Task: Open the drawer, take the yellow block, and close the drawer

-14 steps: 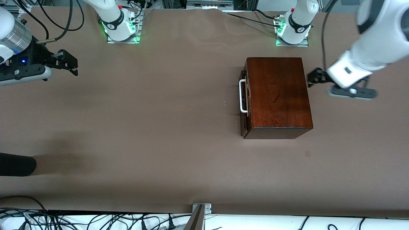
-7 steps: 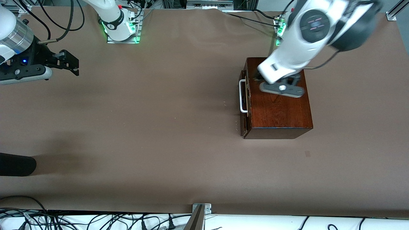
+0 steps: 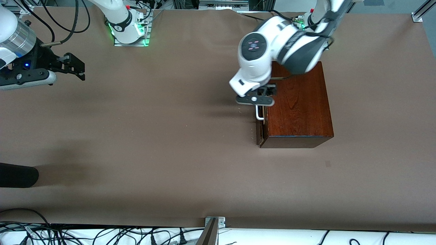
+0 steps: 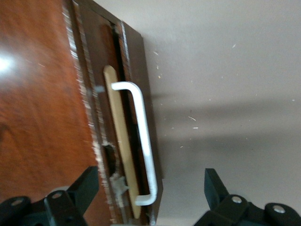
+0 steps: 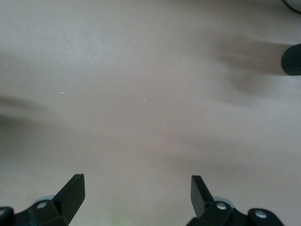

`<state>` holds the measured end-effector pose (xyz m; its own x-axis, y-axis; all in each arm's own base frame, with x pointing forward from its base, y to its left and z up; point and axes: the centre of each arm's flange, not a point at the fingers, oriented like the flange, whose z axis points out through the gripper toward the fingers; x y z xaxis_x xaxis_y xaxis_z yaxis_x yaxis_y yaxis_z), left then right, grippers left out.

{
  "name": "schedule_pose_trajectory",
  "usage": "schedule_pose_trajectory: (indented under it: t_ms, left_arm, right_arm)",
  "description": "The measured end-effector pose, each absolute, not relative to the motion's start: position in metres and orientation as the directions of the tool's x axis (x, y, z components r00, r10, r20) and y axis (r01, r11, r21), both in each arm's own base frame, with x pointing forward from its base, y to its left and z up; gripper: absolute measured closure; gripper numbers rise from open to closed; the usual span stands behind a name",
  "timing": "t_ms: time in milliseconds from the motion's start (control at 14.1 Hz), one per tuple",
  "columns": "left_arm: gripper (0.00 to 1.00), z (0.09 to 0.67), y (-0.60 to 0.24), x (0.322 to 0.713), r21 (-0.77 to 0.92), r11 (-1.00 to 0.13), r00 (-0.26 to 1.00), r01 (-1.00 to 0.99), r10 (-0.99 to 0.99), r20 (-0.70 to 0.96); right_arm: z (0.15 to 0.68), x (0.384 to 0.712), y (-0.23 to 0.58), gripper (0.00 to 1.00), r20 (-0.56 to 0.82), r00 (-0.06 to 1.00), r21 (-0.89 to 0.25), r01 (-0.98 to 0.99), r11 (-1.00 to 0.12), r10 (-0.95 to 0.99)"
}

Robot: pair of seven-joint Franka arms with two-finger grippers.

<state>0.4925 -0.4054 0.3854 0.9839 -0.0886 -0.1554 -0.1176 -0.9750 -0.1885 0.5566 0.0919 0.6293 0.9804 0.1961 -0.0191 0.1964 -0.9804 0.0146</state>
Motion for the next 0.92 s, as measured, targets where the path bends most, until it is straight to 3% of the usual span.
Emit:
schedule_pose_trajectory:
  t_ms: [924]
  left_arm:
    - [0.00, 0.282, -0.437, 0.467, -0.350, -0.932, 0.994, -0.090, -0.060, -0.096]
  right_arm:
    - [0.629, 0.556, 0.093, 0.00, -0.020, 0.980, 0.008, 0.197, -0.980, 0.197]
